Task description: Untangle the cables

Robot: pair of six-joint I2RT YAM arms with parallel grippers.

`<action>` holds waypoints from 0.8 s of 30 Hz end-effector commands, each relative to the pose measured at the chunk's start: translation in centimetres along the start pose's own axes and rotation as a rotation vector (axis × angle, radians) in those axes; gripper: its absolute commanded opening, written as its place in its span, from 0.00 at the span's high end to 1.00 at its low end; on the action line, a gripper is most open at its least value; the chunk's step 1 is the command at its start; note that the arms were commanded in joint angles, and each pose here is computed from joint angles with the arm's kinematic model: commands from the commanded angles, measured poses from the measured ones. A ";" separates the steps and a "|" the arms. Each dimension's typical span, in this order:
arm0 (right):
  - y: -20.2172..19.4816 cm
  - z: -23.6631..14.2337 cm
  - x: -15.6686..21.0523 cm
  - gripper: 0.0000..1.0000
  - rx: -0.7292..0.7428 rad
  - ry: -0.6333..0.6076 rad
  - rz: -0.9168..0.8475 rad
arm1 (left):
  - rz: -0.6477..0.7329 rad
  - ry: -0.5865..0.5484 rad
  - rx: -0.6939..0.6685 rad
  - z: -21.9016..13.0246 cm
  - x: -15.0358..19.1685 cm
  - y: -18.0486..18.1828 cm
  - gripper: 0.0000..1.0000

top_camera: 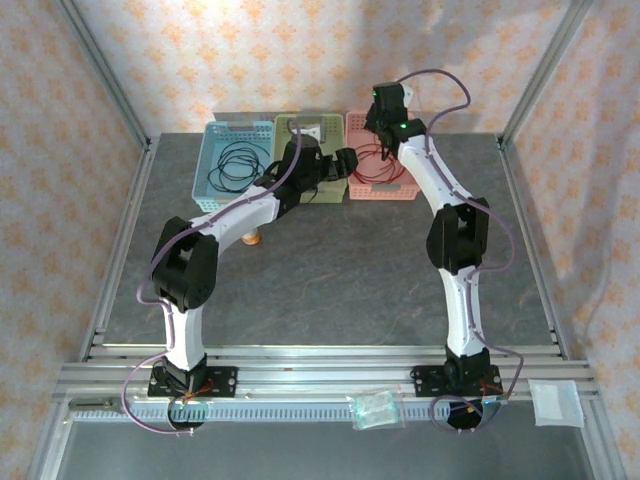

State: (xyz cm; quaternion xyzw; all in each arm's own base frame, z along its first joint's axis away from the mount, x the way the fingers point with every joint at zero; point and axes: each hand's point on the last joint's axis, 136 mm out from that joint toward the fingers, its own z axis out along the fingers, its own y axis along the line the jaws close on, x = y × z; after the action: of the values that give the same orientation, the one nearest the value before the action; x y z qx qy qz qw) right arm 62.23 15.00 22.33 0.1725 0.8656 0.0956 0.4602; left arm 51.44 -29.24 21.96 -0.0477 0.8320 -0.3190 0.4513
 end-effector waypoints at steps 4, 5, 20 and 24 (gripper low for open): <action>0.8 -1.0 -0.5 0.61 -0.042 0.025 0.025 | -0.047 0.031 -0.041 0.8 1.7 2.1 0.10; 0.9 -1.2 -0.7 0.59 -0.044 0.023 0.026 | -0.050 0.032 -0.039 0.8 1.8 2.1 0.10; 2.1 -14.1 -5.9 0.03 -0.211 -0.100 -0.028 | 0.124 -0.247 -0.130 -10.4 -4.1 0.1 0.01; 0.5 -18.3 -5.2 0.01 -0.246 -0.167 -0.006 | 0.164 -0.347 -0.183 -14.5 -4.5 1.6 0.01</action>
State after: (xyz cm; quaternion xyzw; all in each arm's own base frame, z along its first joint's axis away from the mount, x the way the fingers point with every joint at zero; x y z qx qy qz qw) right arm 51.57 13.60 34.50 0.1255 0.8323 0.1704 0.5123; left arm 43.61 -21.75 29.49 -0.0649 0.7849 -0.2467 0.5647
